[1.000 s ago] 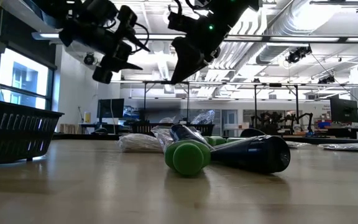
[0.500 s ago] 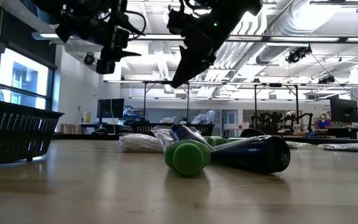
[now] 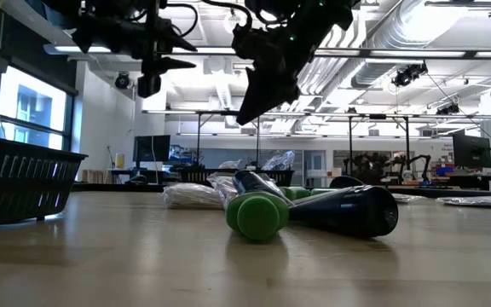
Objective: Pick & Place Travel size toiletries
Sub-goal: Put the dark blue shave cream into the bottom left basket
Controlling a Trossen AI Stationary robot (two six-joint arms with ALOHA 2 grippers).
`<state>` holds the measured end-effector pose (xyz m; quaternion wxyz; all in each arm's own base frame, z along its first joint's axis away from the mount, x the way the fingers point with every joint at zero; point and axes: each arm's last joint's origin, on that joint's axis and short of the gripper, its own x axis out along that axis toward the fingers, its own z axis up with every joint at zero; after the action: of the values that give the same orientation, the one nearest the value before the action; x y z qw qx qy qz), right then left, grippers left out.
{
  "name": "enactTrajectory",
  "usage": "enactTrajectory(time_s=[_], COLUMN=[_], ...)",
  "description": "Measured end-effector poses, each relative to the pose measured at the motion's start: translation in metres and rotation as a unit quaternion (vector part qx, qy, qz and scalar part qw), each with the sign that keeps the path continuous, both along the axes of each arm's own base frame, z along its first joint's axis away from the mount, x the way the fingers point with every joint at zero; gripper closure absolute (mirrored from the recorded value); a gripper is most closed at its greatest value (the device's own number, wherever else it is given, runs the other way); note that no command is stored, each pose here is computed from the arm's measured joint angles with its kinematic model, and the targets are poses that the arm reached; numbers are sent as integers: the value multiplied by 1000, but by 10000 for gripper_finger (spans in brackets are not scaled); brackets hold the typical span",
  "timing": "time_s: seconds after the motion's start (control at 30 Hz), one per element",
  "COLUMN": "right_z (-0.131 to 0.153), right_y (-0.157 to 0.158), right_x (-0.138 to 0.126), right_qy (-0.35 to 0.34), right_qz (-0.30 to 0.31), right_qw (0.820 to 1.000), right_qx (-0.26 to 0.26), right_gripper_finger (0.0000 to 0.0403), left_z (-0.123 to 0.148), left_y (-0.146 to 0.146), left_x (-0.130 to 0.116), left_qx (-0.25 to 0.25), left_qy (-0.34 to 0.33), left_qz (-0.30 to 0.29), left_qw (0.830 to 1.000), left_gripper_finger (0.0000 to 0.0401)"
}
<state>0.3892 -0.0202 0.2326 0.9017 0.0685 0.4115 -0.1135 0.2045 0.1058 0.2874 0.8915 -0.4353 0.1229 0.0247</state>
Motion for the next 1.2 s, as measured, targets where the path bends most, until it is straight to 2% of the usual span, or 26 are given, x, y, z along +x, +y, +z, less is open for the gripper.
enactTrajectory(time_s=[0.13, 0.27, 0.4, 0.5, 0.63, 0.83, 1.03, 1.2], right_z=[6, 25, 55, 76, 90, 96, 98, 95], right_y=[0, 1, 1, 1, 2, 9, 10, 9], right_x=[-2, -8, -18, -24, -32, -38, -41, -42], right_qy=[-12, -46, -106, -155, -179, -186, -181, -166], right_qz=[-25, -45, -66, -75, -79, -103, -103, -105], right_qw=[1000, 998, 992, 985, 980, 976, 977, 979], right_qx=[-12, -19, -21, -22, -26, -54, -56, -60], right_gripper_finger=[400, 400, 400, 400, 400, 400, 400, 400], left_z=[-2, -12, -27, -30, -37, -63, -94, -113], left_y=[0, -2, -5, -7, -14, -23, -25, -32], left_x=[0, -2, 3, 13, 30, 50, 64, 74], left_qx=[29, 29, 37, 64, 109, 130, 108, 146], left_qy=[6, 57, 127, 132, 134, 194, 250, 287], left_qz=[-9, 0, 54, 80, 86, 111, 100, 139], left_qw=[1000, 998, 990, 986, 981, 966, 957, 936], left_gripper_finger=[349, 394, 392, 396, 399, 400, 400, 401])
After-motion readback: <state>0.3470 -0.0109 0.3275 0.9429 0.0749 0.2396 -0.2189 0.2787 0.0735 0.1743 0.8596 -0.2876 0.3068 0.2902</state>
